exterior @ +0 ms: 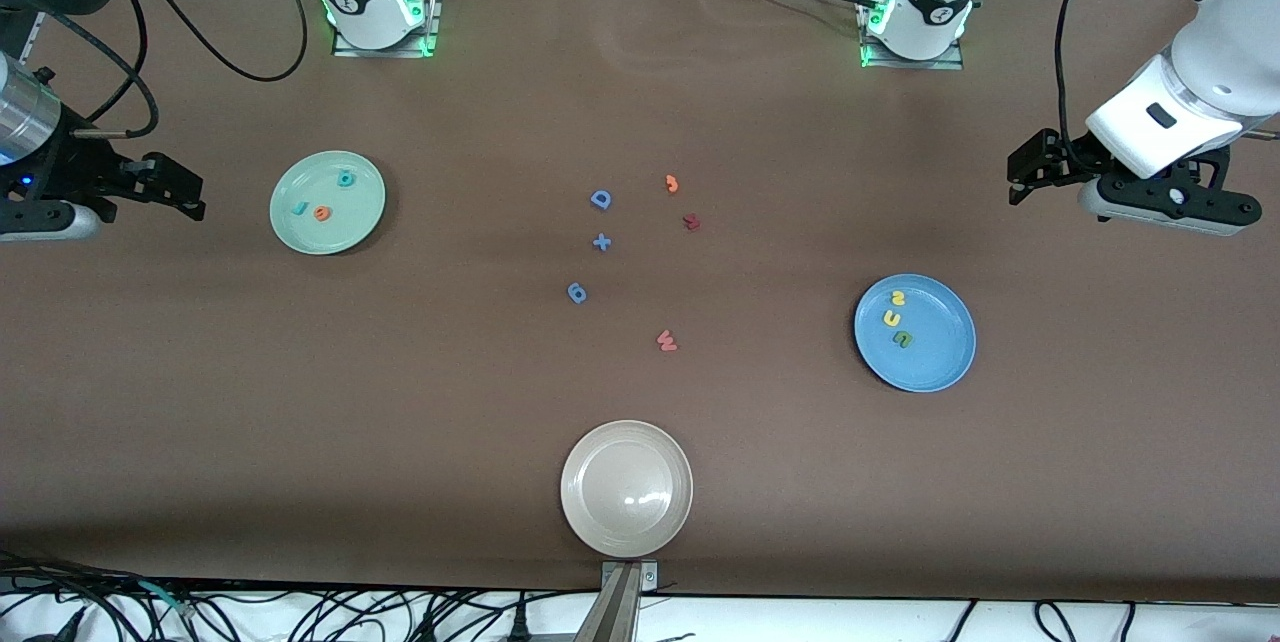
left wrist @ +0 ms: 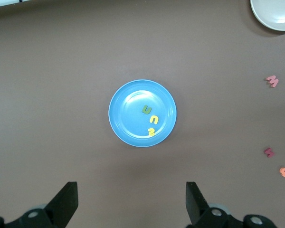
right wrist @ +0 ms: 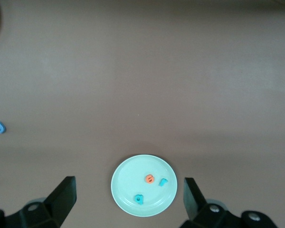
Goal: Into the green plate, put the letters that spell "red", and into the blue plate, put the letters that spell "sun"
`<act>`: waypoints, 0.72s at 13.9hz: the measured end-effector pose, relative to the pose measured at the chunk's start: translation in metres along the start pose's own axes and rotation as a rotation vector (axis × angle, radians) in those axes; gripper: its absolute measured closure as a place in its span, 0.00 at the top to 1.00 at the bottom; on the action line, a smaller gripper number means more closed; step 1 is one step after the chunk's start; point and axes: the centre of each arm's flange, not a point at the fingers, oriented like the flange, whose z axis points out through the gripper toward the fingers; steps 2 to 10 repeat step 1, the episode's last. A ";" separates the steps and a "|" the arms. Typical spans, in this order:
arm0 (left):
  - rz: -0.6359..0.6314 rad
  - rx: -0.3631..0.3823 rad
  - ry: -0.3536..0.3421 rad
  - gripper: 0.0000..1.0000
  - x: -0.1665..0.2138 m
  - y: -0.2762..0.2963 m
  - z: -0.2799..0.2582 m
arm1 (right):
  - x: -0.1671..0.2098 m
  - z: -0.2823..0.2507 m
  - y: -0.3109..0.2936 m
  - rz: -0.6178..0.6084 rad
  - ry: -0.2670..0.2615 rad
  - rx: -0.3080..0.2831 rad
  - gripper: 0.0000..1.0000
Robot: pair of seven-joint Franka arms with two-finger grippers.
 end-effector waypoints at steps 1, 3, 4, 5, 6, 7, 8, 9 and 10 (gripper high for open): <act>0.000 0.000 0.000 1.00 0.000 0.000 0.000 | 0.000 -0.001 0.000 0.012 0.001 0.000 1.00; 0.000 0.000 0.000 1.00 0.000 0.000 0.000 | 0.000 -0.001 0.000 0.012 0.001 0.000 1.00; 0.000 0.000 0.000 1.00 0.000 0.000 0.000 | 0.000 -0.001 0.000 0.012 0.001 0.000 1.00; 0.000 0.000 0.000 1.00 0.000 0.000 0.000 | 0.000 -0.001 0.000 0.012 0.001 0.000 1.00; 0.000 0.000 0.000 1.00 0.000 0.000 0.000 | 0.000 -0.001 0.000 0.012 0.001 0.000 1.00; 0.000 0.000 0.000 1.00 0.000 0.000 0.000 | 0.000 -0.001 0.000 0.012 0.001 0.000 1.00; 0.000 0.000 0.000 1.00 0.000 0.000 0.000 | 0.000 -0.001 0.000 0.012 0.001 0.000 1.00; 0.000 0.000 0.000 1.00 0.000 0.000 0.000 | 0.000 -0.001 0.000 0.012 0.001 0.000 1.00; 0.000 0.000 0.000 1.00 0.000 0.000 0.000 | 0.000 -0.001 0.000 0.012 0.001 0.000 1.00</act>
